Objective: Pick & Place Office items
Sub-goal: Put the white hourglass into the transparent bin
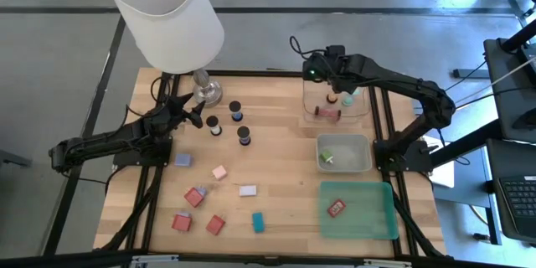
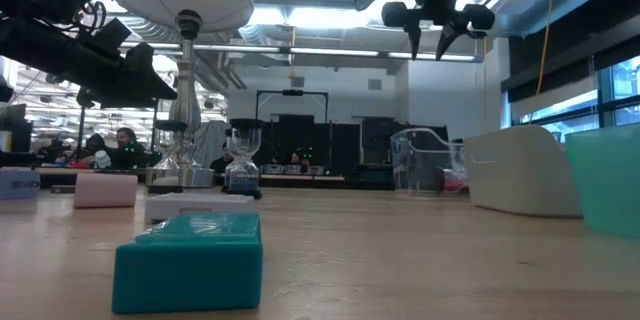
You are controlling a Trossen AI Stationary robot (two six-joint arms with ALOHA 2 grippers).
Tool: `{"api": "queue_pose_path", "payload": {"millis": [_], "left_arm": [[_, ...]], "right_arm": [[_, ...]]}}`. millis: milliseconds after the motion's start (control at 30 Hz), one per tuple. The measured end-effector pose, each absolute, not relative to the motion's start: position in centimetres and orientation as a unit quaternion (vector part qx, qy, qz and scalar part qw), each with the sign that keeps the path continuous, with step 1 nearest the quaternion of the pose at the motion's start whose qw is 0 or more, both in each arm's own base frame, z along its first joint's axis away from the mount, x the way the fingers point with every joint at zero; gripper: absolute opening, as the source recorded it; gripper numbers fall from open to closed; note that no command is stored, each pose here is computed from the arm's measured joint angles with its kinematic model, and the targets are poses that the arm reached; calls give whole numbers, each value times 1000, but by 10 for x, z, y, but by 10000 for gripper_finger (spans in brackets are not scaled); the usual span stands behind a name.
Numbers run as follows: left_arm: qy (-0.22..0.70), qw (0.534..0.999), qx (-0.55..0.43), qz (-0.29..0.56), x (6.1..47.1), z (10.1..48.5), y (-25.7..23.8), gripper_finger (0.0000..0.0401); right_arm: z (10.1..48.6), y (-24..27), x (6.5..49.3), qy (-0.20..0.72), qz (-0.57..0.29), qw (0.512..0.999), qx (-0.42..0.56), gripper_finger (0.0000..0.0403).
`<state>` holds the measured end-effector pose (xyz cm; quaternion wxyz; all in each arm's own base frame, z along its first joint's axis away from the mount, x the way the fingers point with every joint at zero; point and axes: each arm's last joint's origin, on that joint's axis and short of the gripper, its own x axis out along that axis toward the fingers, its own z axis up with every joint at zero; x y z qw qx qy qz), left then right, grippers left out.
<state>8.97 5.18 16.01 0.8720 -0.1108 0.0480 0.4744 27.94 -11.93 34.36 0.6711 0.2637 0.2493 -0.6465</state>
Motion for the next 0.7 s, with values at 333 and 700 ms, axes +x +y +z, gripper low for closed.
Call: {"api": "queue_pose_path", "payload": {"millis": [333, 700], "left_arm": [[48, 872, -111, 474, 90, 160, 52, 297], [48, 872, -111, 474, 90, 160, 52, 297]], "right_arm": [[343, -120, 282, 319, -602, 705, 198, 219], [349, -127, 308, 324, -469, 804, 167, 219]]}}
